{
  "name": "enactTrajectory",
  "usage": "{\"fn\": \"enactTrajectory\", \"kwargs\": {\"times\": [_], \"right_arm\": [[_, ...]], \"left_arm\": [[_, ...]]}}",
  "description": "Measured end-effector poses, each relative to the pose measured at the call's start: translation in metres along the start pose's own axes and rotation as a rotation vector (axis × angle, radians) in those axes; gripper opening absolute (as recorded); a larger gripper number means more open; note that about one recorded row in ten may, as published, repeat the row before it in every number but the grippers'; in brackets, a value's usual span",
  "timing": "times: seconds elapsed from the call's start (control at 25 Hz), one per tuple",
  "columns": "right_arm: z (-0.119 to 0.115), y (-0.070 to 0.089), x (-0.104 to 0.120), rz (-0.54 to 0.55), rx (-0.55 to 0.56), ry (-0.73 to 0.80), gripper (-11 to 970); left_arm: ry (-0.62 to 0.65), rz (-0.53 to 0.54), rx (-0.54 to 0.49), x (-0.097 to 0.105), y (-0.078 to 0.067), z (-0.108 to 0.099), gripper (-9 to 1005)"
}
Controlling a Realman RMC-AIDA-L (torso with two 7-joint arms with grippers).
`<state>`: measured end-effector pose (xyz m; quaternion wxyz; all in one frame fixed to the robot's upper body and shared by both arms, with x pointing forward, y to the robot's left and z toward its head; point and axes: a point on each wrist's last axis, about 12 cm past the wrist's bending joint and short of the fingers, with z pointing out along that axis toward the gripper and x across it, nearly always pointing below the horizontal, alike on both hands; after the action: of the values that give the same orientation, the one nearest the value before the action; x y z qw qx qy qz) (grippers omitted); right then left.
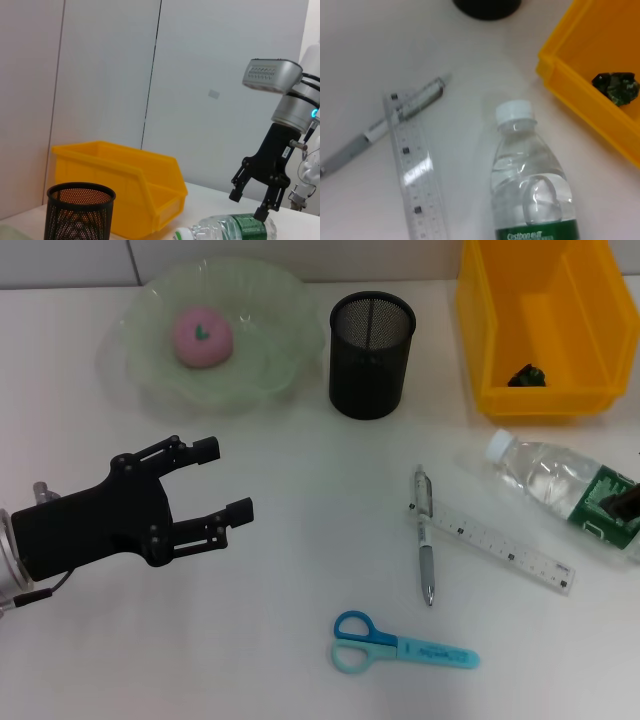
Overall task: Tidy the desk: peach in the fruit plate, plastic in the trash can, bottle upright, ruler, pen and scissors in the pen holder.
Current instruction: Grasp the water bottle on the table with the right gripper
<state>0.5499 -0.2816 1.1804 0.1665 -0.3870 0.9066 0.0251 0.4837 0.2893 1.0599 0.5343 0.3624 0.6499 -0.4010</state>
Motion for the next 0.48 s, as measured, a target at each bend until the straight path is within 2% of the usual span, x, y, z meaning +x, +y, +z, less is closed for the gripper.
{"fn": "enactTrajectory", "kwargs": {"times": [0.12,0.48], "right_arm": [[0.010,-0.002,-0.004,-0.049,-0.011,0.019,845],[0.039,-0.005,-0.008,-0.034,-0.057,0.049,846]], "left_arm": [[0.000,-0.003,0.000,0.000,0.000,0.000,860],[-0.001,-0.005,0.000,0.000,0.000,0.000,860]]}}
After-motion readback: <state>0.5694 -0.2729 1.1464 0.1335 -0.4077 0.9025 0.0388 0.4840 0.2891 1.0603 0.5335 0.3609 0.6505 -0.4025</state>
